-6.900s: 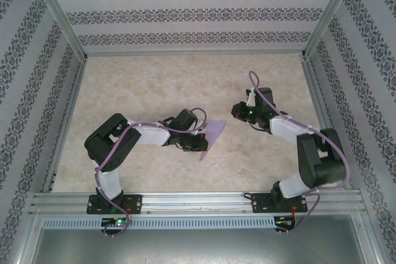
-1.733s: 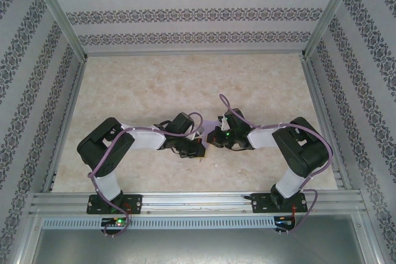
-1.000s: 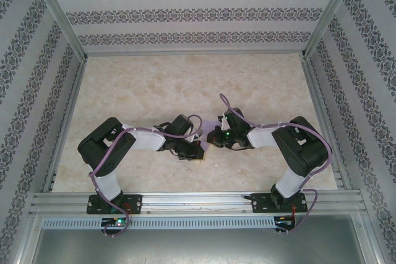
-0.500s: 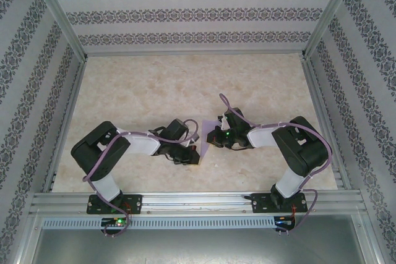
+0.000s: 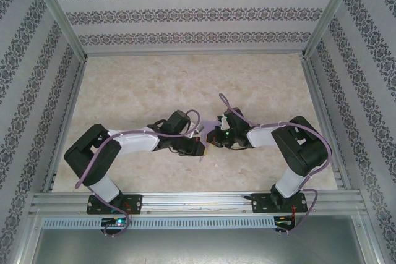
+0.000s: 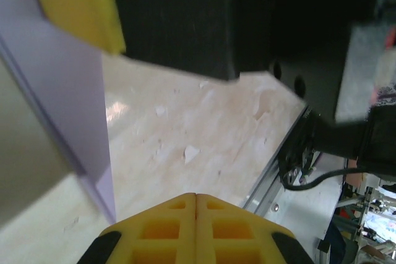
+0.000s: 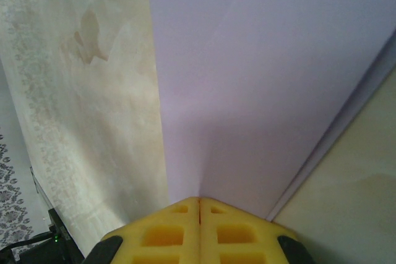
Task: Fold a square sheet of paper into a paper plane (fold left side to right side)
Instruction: Fold the wing for the fifth time at the center of the table.
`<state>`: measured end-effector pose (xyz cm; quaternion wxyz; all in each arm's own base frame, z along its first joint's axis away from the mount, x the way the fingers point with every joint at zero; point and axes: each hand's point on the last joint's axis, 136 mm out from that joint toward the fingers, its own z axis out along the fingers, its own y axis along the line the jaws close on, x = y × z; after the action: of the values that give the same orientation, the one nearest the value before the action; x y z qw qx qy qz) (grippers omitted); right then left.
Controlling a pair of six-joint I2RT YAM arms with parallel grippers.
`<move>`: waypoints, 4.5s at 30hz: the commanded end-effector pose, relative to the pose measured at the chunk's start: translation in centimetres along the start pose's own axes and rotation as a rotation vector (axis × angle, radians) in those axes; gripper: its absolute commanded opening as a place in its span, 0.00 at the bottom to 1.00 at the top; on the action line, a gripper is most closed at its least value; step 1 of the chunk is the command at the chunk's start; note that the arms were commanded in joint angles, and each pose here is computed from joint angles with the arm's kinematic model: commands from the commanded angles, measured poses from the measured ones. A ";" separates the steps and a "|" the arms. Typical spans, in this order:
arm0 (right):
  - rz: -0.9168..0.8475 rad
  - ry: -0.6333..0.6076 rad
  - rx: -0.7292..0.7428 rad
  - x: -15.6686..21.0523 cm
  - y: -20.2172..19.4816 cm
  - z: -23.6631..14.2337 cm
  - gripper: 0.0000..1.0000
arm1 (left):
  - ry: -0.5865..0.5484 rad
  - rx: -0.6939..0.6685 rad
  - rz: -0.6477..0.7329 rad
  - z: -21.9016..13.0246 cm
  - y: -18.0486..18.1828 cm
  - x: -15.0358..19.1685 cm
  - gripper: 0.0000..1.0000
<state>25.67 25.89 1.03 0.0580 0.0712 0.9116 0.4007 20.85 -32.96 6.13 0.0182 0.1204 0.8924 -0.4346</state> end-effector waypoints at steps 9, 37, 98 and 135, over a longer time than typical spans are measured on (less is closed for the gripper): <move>0.050 0.023 0.174 2.0 -5.1 1.2 0.00 | 0.001 -0.121 -0.056 2.1 4.9 0.0 0.02; 0.010 -0.061 0.067 -4.1 -1.5 -1.1 0.00 | -0.019 -0.077 -0.063 1.7 4.3 0.5 0.00; 0.043 0.011 0.270 -2.2 -7.1 -1.5 0.00 | 0.198 -0.086 0.046 2.2 4.2 4.3 0.00; -0.162 -0.214 0.390 -4.5 0.5 -9.6 0.57 | -0.609 -0.470 0.315 -14.0 2.8 -6.2 0.29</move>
<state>29.84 20.26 9.02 0.1798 0.0358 0.9469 0.2640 26.60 -24.63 13.04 0.3140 0.1397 0.8912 -0.2960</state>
